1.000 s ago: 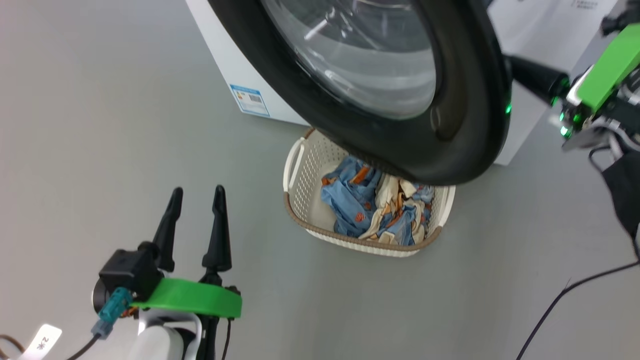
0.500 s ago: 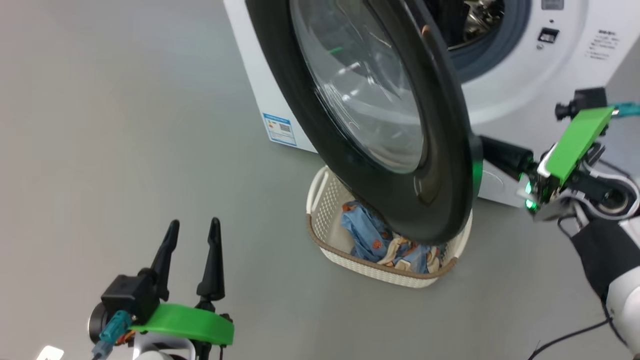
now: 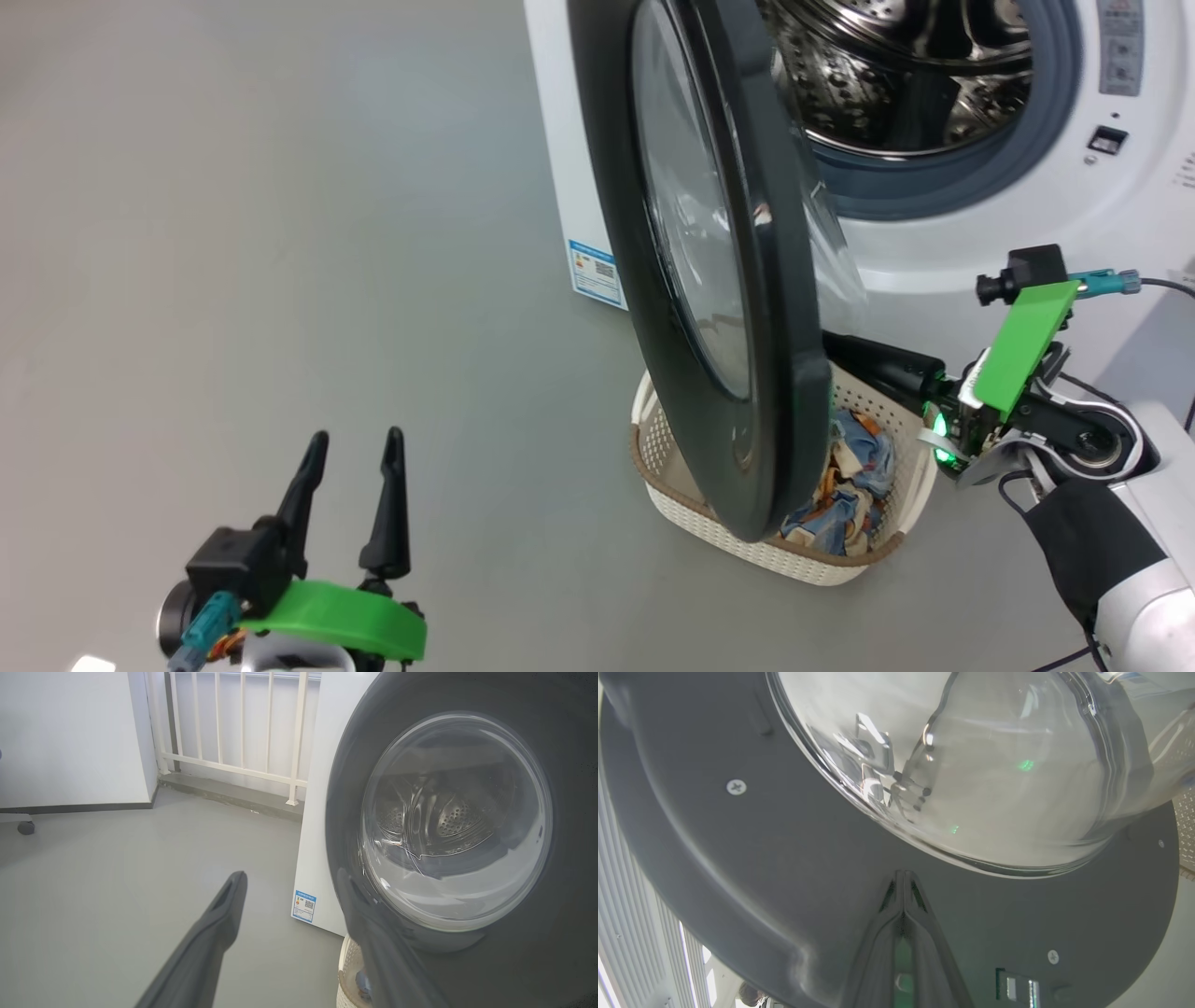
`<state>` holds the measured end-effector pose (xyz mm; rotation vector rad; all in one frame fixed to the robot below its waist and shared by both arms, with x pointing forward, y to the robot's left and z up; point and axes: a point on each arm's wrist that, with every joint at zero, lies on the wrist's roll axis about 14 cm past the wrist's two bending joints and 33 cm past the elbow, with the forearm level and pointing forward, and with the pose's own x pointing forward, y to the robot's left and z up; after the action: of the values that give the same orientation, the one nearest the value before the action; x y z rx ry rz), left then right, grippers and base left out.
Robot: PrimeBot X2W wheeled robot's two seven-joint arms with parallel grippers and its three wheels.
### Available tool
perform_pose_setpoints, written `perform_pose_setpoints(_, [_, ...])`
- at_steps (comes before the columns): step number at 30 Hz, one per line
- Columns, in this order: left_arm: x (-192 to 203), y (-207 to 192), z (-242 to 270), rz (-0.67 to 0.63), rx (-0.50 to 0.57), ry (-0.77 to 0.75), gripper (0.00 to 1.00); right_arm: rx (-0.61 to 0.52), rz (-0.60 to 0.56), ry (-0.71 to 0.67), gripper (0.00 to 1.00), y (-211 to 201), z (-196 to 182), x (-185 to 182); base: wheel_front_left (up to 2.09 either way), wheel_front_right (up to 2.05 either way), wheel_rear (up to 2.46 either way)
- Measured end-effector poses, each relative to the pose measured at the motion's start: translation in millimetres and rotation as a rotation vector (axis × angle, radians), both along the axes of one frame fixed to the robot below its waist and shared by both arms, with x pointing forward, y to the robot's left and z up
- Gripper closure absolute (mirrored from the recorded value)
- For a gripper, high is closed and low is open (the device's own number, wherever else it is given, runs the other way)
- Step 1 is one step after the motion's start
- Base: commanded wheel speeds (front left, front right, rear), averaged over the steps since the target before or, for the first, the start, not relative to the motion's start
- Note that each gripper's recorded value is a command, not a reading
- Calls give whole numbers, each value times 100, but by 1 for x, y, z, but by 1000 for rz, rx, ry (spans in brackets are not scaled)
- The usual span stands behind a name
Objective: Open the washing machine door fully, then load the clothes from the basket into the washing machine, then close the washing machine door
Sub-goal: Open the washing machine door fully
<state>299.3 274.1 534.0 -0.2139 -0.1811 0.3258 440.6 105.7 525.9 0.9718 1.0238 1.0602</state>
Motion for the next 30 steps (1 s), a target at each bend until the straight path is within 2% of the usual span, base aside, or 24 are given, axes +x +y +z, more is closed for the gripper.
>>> perform_pose_setpoints(10, [-19, 14, -5, 64, -7, 12, 0, 20, 97, 10, 100, 27, 2, -21, 0, 0, 0])
perform_pose_setpoints(30, [-20, 10, -1, 44, -7, -9, 0, 23, 75, -42, 100, 20, 18, -25, 0, 0, 0])
